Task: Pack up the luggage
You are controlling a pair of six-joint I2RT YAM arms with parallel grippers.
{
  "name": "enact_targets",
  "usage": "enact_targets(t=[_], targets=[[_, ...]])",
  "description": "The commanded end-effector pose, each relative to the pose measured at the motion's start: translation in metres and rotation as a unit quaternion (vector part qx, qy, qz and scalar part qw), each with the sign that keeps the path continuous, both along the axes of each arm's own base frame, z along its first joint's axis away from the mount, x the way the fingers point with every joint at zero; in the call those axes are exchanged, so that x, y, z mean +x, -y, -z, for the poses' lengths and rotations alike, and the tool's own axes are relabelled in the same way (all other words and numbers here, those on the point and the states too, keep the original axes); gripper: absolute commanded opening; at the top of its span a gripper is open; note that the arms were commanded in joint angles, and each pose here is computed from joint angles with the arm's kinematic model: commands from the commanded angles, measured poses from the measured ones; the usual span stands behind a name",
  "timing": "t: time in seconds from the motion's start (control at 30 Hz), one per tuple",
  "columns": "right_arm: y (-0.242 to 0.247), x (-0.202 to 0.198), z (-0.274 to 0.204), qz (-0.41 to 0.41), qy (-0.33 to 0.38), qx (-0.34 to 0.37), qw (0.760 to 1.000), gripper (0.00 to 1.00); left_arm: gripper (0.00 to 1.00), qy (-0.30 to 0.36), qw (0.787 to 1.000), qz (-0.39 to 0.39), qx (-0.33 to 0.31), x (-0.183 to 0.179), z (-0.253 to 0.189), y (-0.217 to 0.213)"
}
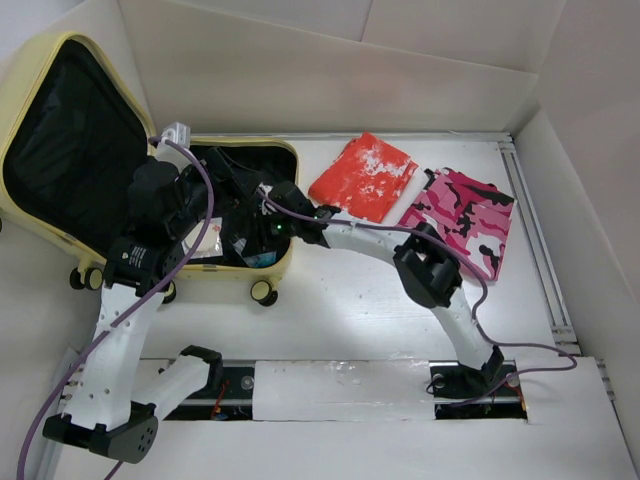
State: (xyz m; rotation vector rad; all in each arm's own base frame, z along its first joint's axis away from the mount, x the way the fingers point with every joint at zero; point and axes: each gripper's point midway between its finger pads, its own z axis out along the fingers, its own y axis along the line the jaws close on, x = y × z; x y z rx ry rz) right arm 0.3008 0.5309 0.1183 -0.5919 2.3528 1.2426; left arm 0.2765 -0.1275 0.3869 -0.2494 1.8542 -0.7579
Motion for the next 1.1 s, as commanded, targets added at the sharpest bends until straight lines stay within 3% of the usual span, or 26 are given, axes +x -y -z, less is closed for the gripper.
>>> enact_targets(t=[0.0, 0.13, 0.2, 0.3, 0.5, 0.57, 0.63, 0.67, 0.73, 0.77, 0.8, 0.83, 0.87, 1.07], targets=[[-0.019, 0.026, -0.095, 0.034, 0.052, 0.111, 0.992, 0.38, 0.69, 0.010, 1.000, -0.019, -0.007, 0.002, -0.008, -0.005], [-0.012, 0.020, -0.084, 0.037, 0.037, 0.099, 0.994, 0.66, 0.69, 0.007, 0.999, -0.033, -0.003, 0.003, -0.006, -0.009], [0.000, 0.023, -0.081, 0.051, 0.037, 0.089, 0.994, 0.73, 0.69, -0.002, 0.999, -0.033, 0.000, 0.006, 0.001, -0.008], [0.027, 0.038, -0.119, 0.076, 0.063, 0.108, 0.989, 0.83, 0.69, -0.007, 1.000, -0.022, -0.001, 0.005, 0.005, -0.005], [0.132, 0.050, -0.156, 0.141, 0.122, 0.057, 0.981, 0.74, 0.69, -0.020, 1.000, 0.005, -0.020, 0.016, 0.017, 0.011], [0.190, 0.060, -0.133, 0.207, 0.124, -0.001, 0.971, 0.71, 0.69, -0.038, 0.999, 0.013, -0.037, 0.030, 0.032, 0.021], [0.253, 0.056, -0.150, 0.263, 0.144, -0.024, 0.954, 0.71, 0.69, -0.066, 0.996, 0.023, -0.064, 0.036, 0.053, 0.033], [0.278, 0.051, -0.131, 0.284, 0.137, -0.054, 0.947, 0.70, 0.70, -0.073, 0.995, 0.030, -0.063, 0.041, 0.063, 0.046], [0.316, 0.035, -0.144, 0.308, 0.160, -0.063, 0.936, 0.70, 0.74, -0.055, 0.997, 0.016, -0.052, 0.056, 0.054, 0.062], [0.338, 0.035, -0.142, 0.332, 0.158, -0.072, 0.927, 0.70, 0.76, -0.078, 0.996, 0.047, -0.020, 0.058, 0.074, 0.103], [0.350, 0.026, -0.130, 0.337, 0.152, -0.084, 0.925, 0.70, 0.78, -0.092, 0.994, 0.050, 0.013, 0.058, 0.082, 0.121], [0.362, 0.016, -0.140, 0.347, 0.159, -0.078, 0.921, 0.71, 0.79, -0.067, 0.997, 0.044, 0.020, 0.063, 0.054, 0.140], [0.375, 0.013, -0.133, 0.360, 0.155, -0.083, 0.916, 0.71, 0.81, -0.089, 0.993, 0.011, 0.071, 0.070, 0.087, 0.162], [0.402, -0.022, -0.140, 0.377, 0.153, -0.080, 0.910, 0.72, 0.81, -0.180, 0.983, -0.032, -0.018, 0.094, 0.166, 0.187]])
